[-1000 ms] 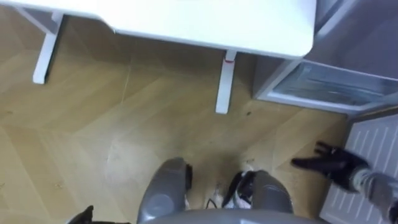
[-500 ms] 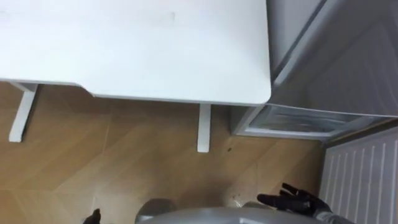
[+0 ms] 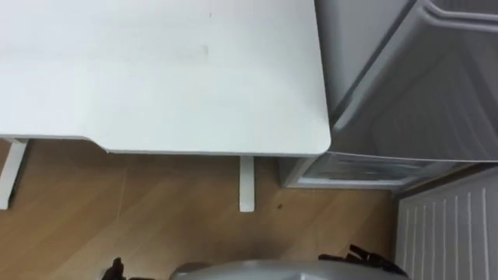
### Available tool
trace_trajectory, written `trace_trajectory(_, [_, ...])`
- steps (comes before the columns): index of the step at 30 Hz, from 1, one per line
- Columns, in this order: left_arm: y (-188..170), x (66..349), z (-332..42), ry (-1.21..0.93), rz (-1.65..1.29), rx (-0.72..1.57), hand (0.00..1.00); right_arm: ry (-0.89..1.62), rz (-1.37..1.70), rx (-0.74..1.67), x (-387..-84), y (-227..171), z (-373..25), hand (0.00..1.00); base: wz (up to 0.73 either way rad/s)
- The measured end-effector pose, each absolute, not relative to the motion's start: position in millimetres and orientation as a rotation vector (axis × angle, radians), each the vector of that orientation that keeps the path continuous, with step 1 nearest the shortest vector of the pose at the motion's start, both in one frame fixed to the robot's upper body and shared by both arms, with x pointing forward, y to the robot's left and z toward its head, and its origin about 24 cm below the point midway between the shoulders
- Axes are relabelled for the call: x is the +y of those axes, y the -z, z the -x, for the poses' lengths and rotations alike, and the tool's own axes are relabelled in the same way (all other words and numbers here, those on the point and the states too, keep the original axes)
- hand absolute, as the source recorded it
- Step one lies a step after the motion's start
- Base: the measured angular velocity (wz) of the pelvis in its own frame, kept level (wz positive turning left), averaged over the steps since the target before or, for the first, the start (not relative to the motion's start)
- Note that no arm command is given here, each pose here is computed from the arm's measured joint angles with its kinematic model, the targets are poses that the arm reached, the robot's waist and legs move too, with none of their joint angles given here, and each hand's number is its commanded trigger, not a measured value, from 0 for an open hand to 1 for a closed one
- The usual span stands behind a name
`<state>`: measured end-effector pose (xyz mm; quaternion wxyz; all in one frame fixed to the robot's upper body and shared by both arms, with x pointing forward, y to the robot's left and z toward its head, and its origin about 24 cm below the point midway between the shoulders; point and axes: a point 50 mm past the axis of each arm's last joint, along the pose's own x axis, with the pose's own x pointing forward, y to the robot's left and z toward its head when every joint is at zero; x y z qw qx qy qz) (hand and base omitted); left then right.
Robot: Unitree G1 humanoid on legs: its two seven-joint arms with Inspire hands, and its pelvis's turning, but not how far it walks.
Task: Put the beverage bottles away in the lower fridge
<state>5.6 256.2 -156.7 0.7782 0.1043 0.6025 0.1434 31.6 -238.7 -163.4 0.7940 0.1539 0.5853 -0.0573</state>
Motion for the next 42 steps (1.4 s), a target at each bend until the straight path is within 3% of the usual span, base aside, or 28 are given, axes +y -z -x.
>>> trace_trajectory(5, [158.8,247.9,-18.6,-0.297,-0.21,1.284,0.0,0.244,-0.412,1.27,-237.0,166.6,-15.6,0.0,0.58])
trace_trajectory(11, [161.1,253.9,20.2,-0.361,-0.199,1.438,0.0,0.27,-0.436,1.29,-234.6,167.7,-11.0,0.0,-0.37])
trace_trajectory(26, [163.1,252.2,12.9,-0.371,-0.199,1.441,0.0,0.281,-0.464,1.304,-231.2,168.9,-8.5,0.0,-0.05])
trace_trajectory(42, [161.5,260.9,1.6,-0.413,-0.209,1.43,0.0,0.481,-0.425,1.304,-248.1,167.1,-10.9,0.0,-0.04])
